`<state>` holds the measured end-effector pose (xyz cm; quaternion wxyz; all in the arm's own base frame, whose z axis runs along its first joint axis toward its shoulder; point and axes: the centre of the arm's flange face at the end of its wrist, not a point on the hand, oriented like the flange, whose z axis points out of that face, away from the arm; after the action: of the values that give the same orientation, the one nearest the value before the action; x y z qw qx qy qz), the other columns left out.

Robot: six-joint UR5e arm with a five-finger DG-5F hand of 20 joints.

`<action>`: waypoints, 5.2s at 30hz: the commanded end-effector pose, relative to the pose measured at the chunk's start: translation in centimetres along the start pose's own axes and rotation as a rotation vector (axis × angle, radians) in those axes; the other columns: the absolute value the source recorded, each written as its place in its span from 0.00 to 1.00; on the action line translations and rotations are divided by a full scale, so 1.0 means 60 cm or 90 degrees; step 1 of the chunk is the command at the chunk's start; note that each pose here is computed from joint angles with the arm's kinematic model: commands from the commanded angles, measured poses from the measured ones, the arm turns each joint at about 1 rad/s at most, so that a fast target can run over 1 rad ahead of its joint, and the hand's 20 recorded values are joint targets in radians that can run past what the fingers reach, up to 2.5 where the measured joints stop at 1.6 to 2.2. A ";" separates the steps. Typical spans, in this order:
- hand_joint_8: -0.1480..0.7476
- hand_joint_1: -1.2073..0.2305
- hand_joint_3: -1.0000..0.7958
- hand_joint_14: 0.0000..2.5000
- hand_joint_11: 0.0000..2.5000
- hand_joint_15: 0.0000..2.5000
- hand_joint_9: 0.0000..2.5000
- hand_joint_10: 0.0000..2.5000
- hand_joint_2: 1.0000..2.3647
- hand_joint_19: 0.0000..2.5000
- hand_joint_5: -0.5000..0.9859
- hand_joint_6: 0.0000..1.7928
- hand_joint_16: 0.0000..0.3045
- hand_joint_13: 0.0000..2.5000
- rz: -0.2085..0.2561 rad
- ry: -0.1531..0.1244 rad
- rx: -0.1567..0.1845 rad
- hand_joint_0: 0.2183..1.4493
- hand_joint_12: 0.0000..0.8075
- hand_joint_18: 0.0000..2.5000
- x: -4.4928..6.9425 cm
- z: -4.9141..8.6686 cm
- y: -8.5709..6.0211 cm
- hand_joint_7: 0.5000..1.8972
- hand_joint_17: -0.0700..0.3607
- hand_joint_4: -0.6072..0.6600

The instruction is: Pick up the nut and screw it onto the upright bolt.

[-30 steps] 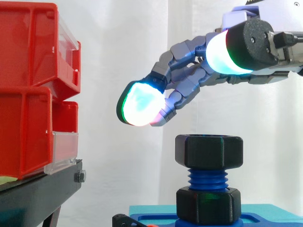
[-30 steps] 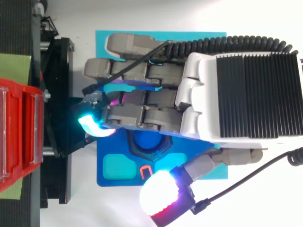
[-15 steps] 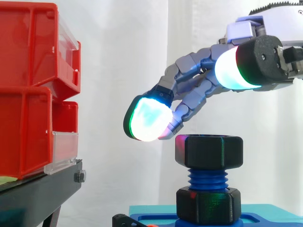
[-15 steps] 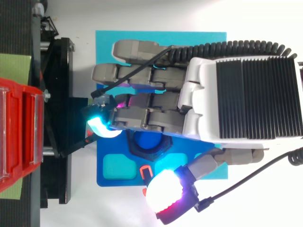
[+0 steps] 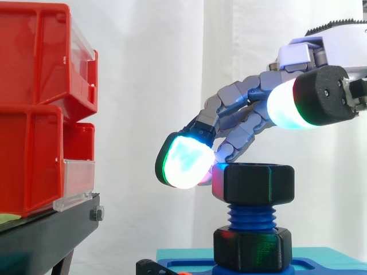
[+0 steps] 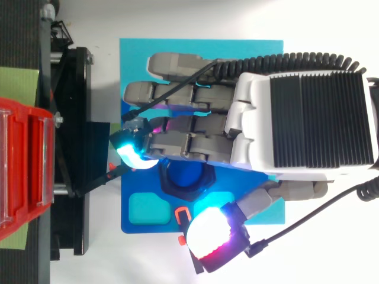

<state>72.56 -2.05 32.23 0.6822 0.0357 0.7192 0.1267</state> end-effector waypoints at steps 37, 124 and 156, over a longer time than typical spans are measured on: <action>0.48 0.59 0.28 0.00 0.00 0.00 0.43 0.00 0.00 0.00 0.36 0.28 0.05 0.26 -0.008 -0.003 0.013 0.26 0.26 0.10 -0.010 -0.009 -0.044 0.68 0.25 0.59; 0.43 0.67 0.28 0.00 0.00 0.00 0.16 0.00 0.00 0.00 0.23 0.28 0.11 0.07 -0.012 -0.027 -0.011 0.23 0.36 0.00 0.003 0.005 -0.005 0.18 0.34 0.63; 0.46 0.63 0.28 0.00 0.00 0.00 0.26 0.00 0.00 0.00 0.30 0.28 0.08 0.15 -0.013 -0.017 0.001 0.25 0.32 0.00 -0.001 -0.006 -0.042 0.52 0.29 0.65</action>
<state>72.58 -4.13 31.83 0.6936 0.0300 0.7097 0.1199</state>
